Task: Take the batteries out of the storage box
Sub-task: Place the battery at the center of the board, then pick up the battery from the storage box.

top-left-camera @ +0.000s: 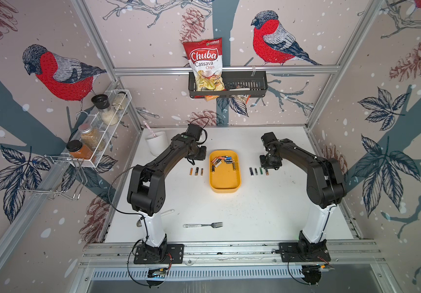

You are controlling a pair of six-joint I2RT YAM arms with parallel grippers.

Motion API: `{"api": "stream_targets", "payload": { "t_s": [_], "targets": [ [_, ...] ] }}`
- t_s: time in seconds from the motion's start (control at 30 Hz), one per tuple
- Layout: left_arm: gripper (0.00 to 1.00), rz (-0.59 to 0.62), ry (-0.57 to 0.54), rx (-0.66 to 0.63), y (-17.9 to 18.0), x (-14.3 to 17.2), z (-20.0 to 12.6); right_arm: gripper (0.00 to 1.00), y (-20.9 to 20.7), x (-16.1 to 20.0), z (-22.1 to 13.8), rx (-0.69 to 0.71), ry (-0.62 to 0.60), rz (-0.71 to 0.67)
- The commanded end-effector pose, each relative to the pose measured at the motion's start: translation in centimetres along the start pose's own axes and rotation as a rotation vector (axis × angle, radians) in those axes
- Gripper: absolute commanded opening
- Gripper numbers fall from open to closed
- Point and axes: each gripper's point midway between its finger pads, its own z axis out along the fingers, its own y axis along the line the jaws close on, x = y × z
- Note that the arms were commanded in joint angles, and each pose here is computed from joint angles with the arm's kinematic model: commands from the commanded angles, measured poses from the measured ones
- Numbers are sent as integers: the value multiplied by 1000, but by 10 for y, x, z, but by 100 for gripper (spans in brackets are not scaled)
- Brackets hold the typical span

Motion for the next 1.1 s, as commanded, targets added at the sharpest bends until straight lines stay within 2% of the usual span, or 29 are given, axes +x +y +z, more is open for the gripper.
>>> {"api": "stream_targets", "payload": {
  "t_s": [0.0,0.27,0.47,1.07],
  "targets": [
    [34,35,31,-73,-2,3,-5,30,3,-3,-9,0,-7,10],
    [34,123,34,-108,-43,-1,4,30,12,-13,-19,-21,-35,4],
    [34,157,67,-25,-68,3,33,30,15,-17,-28,-34,-53,6],
    [34,204,137,10,-78,6,86,30,18,-24,-34,-41,-62,0]
  ]
}}
